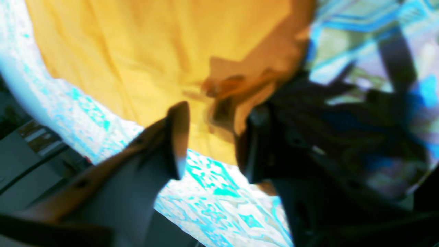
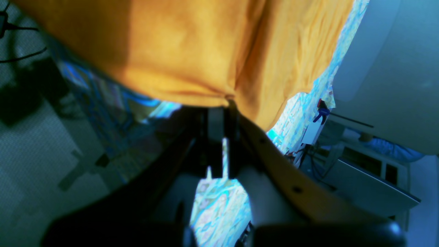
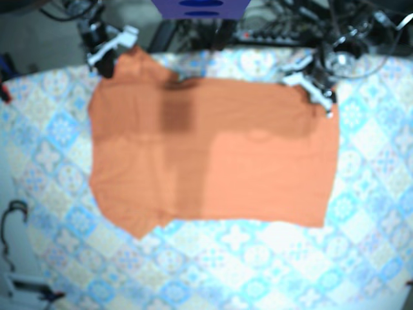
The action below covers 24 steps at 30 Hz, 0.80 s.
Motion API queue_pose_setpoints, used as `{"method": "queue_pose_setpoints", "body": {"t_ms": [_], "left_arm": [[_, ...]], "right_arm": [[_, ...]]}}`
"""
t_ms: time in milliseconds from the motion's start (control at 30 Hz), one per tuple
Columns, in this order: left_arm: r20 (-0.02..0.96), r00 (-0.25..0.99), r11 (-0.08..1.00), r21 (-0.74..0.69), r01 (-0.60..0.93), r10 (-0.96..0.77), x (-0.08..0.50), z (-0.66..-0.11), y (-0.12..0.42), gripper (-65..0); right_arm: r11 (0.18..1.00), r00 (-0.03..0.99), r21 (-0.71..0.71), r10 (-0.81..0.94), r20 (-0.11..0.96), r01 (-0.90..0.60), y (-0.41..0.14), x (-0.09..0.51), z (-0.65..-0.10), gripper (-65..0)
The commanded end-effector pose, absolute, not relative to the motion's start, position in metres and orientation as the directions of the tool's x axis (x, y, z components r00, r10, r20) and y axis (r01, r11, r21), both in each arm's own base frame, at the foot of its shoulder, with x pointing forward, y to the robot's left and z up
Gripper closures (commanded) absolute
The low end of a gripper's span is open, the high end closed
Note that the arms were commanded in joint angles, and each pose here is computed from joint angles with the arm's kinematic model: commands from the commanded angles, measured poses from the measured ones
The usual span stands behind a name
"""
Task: Fold the T-shirt properly
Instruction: 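Lower both grippers and pinch the two corners of the shirt edge, then lift the gripped edge and pull the shirt toward the robot with both grippers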
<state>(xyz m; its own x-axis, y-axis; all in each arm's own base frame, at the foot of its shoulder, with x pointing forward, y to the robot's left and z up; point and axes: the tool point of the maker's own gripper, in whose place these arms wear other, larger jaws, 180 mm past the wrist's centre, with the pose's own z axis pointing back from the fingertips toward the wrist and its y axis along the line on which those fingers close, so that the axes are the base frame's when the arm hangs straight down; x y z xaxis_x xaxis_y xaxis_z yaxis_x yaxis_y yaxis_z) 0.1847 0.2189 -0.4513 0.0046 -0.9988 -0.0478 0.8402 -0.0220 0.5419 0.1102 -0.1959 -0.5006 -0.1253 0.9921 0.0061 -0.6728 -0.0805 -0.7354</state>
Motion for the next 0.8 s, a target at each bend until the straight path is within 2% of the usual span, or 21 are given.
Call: {"method": "queue_pose_setpoints", "body": {"t_ms": [0,300,467,600,667,767], "left_arm": [[-0.066,0.004,-0.034,0.564,0.825,-0.998,0.191,-0.444,0.225,-19.4],[-0.081,0.003,-0.042,0.555,0.831,-0.997,0.186,-0.445,0.231,-17.0],[-0.09,0.036,-0.021,0.564,0.825,-0.995,0.188,-0.442,0.241,-6.2],[-0.085,0.11,0.039,0.587,0.809,-0.99,0.192,-0.437,0.254,-4.4],[-0.089,0.147,0.065,0.595,0.801,-0.985,0.191,-0.435,0.263,-1.5],[-0.092,0.158,0.074,0.587,0.806,-0.983,0.185,-0.436,0.268,0.0]], "right_arm": [[-0.096,-0.134,-0.649,0.991,0.009,-0.755,-0.198,0.087,-0.517,0.0],[-0.097,-0.135,-0.647,0.991,0.01,-0.756,-0.197,0.087,-0.517,0.0],[-0.097,-0.135,-0.647,0.991,0.01,-0.756,-0.197,0.087,-0.517,0.0],[-0.097,-0.135,-0.647,0.991,0.01,-0.756,-0.197,0.087,-0.517,0.0],[-0.094,-0.133,-0.648,0.991,0.012,-0.756,-0.197,0.087,-0.517,0.0],[-0.094,-0.133,-0.648,0.991,0.012,-0.756,-0.197,0.087,-0.517,0.0]]}}
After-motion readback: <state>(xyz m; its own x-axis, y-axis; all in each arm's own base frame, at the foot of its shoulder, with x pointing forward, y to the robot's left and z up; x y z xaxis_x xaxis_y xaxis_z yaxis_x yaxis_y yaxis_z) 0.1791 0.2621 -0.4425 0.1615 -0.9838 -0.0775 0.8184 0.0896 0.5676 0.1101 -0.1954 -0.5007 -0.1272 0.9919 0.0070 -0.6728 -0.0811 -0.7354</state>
